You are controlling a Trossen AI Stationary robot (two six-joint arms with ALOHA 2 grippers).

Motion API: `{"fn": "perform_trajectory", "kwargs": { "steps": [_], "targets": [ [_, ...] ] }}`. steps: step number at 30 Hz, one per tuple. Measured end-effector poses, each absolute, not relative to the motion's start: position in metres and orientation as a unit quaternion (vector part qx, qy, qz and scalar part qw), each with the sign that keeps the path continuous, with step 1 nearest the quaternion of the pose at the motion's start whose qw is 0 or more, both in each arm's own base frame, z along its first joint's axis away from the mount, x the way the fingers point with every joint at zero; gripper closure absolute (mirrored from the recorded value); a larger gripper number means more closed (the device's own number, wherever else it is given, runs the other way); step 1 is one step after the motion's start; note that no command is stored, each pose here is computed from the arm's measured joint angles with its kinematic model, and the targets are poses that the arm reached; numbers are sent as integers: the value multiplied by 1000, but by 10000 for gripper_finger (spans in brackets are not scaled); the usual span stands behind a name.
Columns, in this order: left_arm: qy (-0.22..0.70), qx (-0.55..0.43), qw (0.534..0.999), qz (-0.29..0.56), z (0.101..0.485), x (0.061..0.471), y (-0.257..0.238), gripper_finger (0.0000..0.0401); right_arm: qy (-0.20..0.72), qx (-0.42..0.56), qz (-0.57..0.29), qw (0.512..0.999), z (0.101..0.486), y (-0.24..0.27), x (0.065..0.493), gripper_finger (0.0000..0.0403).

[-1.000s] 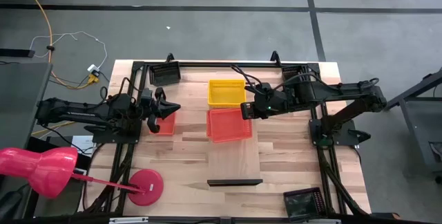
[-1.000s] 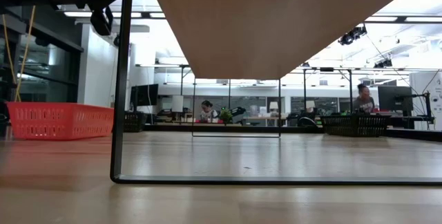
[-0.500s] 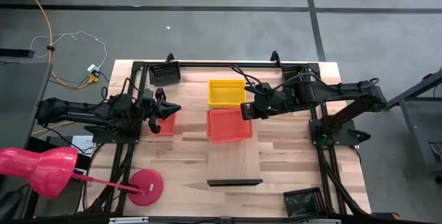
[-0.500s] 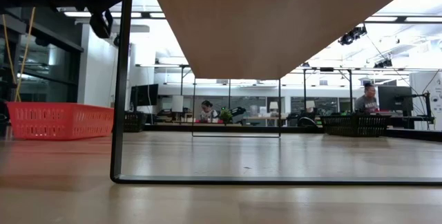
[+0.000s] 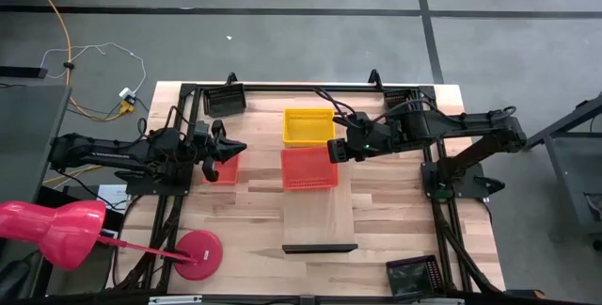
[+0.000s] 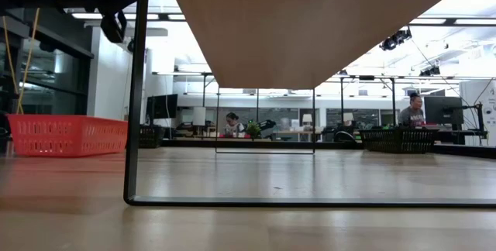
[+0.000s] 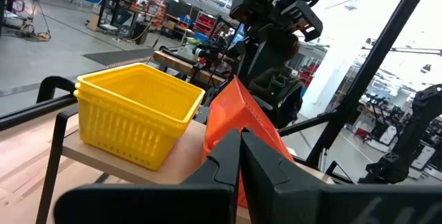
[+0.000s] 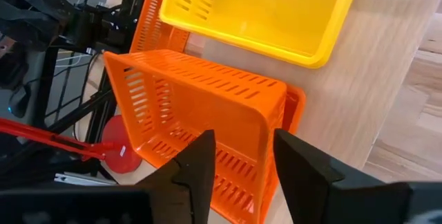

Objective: Stack baskets on shelf by color
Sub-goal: Stack the bottom orange bin on top of the orange bin on the shelf

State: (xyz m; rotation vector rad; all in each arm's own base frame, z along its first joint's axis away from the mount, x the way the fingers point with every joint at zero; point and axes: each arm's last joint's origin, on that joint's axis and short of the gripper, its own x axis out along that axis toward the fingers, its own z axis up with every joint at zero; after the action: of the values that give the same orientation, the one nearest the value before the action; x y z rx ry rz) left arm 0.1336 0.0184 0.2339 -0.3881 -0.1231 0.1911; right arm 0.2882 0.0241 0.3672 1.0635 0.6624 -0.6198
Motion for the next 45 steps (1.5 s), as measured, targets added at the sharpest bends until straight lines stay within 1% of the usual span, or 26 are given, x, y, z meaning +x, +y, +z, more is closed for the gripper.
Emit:
{"fn": "perform_trajectory", "kwargs": {
  "steps": [4,9,12,15,17,19,21,24,26,31,36,45],
  "targets": [
    [-61,-192,975,95,234,134,18,401,303,487,-281,769,368,24,288,263],
    [-61,-192,975,95,234,134,18,401,283,463,-245,804,376,24,290,263],
    [-61,-192,975,95,234,134,18,401,263,451,-221,824,383,25,292,272],
    [-61,-193,975,95,234,134,18,401,257,441,-212,833,385,25,293,300],
    [-59,-193,975,95,233,134,18,401,256,426,-209,842,384,26,296,332],
    [-57,-193,975,95,233,134,18,401,249,407,-204,855,382,29,302,375],
    [-58,-193,975,95,233,134,18,401,236,383,-193,872,380,32,312,394],
    [-58,-194,975,95,233,134,18,401,217,365,-169,889,377,35,327,388],
    [-58,-194,975,96,233,134,18,401,215,346,-159,899,371,36,338,397],
    [-58,-194,974,98,233,134,19,401,225,303,-197,905,352,35,354,400],
    [-60,-206,972,98,233,134,19,401,232,275,-218,907,345,34,358,402],
    [-62,-207,971,108,233,133,19,401,270,251,-253,894,336,32,351,403]
  ]
}}
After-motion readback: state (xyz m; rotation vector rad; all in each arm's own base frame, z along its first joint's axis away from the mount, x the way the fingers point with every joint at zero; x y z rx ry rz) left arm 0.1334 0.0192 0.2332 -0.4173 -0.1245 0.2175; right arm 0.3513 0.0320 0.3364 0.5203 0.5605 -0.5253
